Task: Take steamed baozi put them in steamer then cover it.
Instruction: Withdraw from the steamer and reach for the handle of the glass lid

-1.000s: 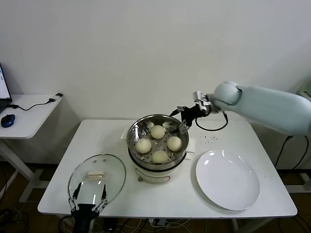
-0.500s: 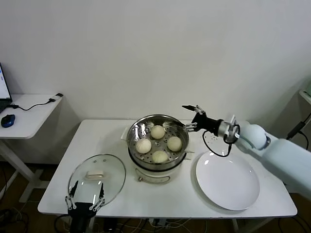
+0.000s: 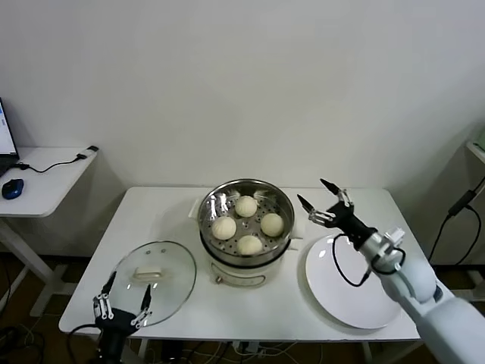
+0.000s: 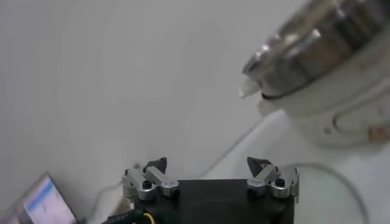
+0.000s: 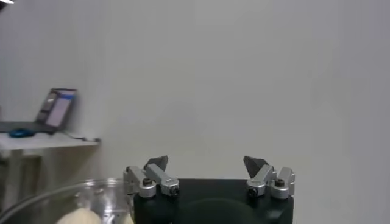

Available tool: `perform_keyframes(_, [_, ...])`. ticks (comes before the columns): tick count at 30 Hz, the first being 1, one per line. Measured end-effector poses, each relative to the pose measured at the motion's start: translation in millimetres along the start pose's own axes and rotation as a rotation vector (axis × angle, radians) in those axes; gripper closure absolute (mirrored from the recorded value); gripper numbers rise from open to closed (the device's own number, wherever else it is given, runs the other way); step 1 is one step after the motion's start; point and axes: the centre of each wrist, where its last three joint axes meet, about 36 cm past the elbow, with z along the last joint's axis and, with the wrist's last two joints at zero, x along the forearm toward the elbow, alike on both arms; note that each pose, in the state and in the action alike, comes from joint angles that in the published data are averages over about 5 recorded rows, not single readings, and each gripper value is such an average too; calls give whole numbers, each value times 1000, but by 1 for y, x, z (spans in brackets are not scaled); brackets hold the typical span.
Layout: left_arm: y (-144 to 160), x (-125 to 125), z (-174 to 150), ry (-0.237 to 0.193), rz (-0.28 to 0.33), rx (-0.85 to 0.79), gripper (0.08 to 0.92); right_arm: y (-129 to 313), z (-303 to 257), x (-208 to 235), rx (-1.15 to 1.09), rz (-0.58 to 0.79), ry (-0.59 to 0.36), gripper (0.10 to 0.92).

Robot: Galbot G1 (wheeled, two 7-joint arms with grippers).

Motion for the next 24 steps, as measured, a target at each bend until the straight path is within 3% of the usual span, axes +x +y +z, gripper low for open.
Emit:
perform_keyframes(11, [-10,-20,28,-42,54,-538,177,14,49,67,-76,186,85,200])
perform_keyframes(24, [-48,-67,47,-8,30,-642,177,20,79,104,-76,290,174,200])
